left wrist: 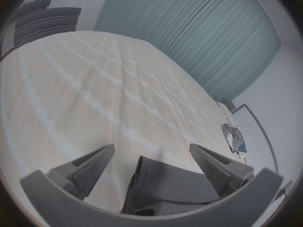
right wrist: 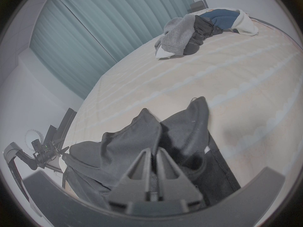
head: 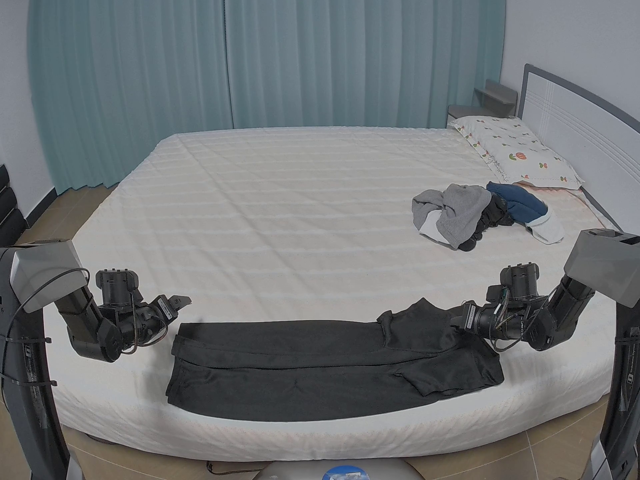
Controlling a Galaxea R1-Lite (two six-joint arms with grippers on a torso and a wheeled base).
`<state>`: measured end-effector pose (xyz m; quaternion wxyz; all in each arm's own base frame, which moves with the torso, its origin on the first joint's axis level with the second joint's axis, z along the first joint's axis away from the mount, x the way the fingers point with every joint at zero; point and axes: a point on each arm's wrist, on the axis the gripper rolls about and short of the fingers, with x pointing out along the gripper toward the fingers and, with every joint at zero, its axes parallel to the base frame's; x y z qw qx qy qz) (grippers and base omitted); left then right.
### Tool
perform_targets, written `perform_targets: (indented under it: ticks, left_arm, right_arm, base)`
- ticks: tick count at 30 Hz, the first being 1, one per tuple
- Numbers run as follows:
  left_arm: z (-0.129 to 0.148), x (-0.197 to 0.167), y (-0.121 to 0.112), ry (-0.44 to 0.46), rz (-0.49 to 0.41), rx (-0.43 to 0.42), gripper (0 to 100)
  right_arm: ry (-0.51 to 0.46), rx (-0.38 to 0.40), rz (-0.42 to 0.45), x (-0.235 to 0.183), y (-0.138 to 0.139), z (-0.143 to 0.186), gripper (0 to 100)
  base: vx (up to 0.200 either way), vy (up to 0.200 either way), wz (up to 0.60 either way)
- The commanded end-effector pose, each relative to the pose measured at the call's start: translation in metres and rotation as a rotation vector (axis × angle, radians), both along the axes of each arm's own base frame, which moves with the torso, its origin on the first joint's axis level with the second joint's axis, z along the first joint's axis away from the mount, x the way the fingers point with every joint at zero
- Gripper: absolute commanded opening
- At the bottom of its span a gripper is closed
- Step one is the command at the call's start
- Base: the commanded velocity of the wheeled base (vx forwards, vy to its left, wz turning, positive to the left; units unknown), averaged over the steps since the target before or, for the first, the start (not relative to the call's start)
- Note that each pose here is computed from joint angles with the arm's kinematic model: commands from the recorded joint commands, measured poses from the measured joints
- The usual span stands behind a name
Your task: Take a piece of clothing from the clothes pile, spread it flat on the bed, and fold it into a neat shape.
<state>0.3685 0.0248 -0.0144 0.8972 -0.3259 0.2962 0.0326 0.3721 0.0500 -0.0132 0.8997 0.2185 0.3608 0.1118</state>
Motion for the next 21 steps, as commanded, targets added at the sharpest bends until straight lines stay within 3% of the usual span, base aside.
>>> perform_targets:
  ticks: [1,11,21]
  left_arm:
    - [-0.002,0.0,0.0,0.005,-0.001,-0.002,100]
    - [-0.002,-0.001,0.0,0.008,-0.001,-0.002,100]
    - [0.0,-0.004,0.0,0.01,0.0,-0.002,100]
  right_arm:
    - [0.003,0.002,-0.006,-0.004,-0.004,0.004,0]
    - [0.022,0.035,0.013,-0.038,-0.013,0.019,0]
    - [0.007,0.036,0.011,-0.06,-0.015,0.003,0]
  base:
    - [0.0,0.0,0.0]
    - [0.0,0.0,0.0]
    - [0.0,0.0,0.0]
